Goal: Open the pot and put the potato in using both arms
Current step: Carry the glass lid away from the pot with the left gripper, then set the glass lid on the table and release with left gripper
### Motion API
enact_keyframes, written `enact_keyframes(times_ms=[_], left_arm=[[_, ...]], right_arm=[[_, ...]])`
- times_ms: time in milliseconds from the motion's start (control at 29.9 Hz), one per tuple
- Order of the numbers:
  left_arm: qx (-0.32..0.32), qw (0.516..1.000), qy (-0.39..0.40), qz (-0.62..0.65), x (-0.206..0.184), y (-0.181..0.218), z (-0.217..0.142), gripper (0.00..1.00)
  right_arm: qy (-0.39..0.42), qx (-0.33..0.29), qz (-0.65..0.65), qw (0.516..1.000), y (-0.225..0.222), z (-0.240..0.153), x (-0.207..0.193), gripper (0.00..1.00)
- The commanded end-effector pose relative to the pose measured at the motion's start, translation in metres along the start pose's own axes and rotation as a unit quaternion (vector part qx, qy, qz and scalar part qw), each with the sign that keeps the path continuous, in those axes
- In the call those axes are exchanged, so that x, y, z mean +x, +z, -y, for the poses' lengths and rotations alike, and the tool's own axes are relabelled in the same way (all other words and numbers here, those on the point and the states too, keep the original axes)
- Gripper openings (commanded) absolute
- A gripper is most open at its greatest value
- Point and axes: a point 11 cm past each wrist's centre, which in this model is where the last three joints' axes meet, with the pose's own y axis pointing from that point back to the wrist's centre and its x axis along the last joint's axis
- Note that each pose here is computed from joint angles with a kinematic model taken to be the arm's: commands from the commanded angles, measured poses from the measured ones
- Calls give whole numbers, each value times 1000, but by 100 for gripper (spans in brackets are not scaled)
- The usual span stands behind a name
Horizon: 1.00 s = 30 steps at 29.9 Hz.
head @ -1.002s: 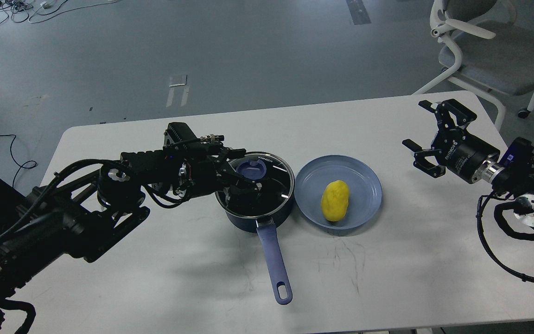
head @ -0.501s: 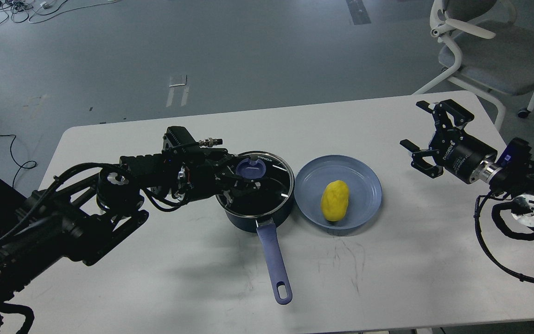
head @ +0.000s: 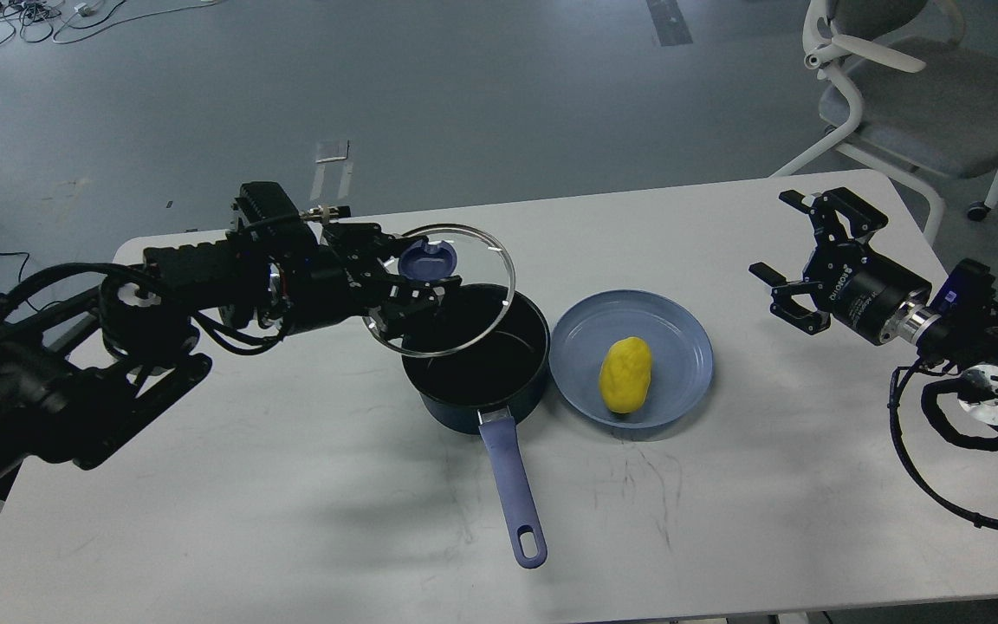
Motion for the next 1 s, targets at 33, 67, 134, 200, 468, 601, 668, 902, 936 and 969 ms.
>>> enact_keyframes(times_ms=[33,67,134,200,468,601,668,902,936,969], left_arm=[[59,998,-26,3,-38,-33,-53,36],[63,998,-30,1,-45,-34,-58,36],[79,996,-36,-8,-69,-39,-70,36],[92,994,-48,-23,-99,-39,-81,36],[156,982,-72,-73,-158,-57,-107,37],[168,979,-72,-92,-173,-57,-107,38],[165,978,-78,-102,-184,-51,-106,39],[160,977,-76,-115,-200,-39,-95,40],[162,977,-78,-116,-202,-40,-94,40],[161,977,-77,-117,-203,-39,-93,40]], right_arm=[[-1,-3,-1,1000,2,0,-1,100],[-1,-4,-1,1000,3,0,-1,100],[-2,-5,-1,1000,4,0,-2,100],[-3,-7,-1,1000,5,1,-2,100],[-4,-6,-3,1000,3,1,-2,100],[-4,-6,-2,1000,3,1,-3,100],[-5,-6,-2,1000,4,1,-3,100],[-5,-6,-2,1000,4,1,-3,100],[-4,-7,-2,1000,4,1,-3,100],[-4,-8,-3,1000,4,0,-2,100]])
